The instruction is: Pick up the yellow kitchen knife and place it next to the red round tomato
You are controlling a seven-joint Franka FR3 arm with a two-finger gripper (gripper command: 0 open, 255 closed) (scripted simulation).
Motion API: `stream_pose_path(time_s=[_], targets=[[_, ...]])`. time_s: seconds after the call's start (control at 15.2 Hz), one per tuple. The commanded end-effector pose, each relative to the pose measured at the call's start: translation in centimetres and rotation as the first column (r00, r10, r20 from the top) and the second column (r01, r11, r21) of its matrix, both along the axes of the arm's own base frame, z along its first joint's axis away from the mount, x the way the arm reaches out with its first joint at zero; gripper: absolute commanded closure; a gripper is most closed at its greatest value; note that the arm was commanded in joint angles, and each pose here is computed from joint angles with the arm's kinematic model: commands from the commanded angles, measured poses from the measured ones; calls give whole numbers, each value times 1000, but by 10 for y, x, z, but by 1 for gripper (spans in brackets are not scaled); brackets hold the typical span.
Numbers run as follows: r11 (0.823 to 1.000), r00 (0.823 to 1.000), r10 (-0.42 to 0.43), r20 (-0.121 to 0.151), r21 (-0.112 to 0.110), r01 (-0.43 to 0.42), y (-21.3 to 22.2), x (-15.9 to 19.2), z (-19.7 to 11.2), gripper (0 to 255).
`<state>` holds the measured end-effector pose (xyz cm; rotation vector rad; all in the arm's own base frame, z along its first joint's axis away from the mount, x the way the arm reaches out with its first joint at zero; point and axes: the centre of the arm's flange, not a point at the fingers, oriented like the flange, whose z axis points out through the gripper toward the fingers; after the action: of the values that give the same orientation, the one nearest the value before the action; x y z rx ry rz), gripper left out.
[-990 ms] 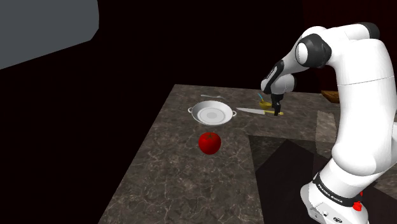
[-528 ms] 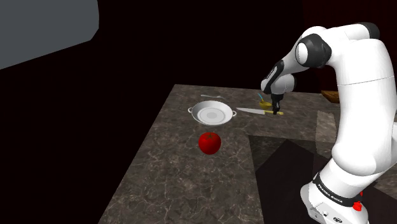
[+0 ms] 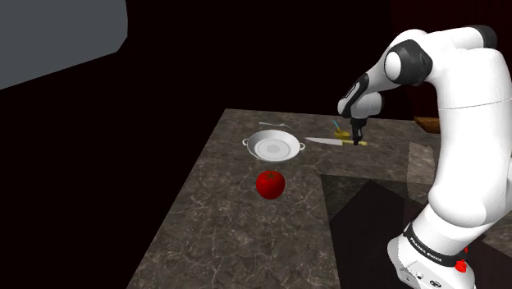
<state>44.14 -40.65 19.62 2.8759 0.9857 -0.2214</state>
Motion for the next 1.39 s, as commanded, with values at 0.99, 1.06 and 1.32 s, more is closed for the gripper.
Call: stream_pose_path(time_s=[0.99,1.06,1.32], targets=[[1000,1000,0,0,0,0,1,1,88,255],[1000,1000,0,0,0,0,1,1,93,255],[1000,1000,0,0,0,0,1,1,114,255]])
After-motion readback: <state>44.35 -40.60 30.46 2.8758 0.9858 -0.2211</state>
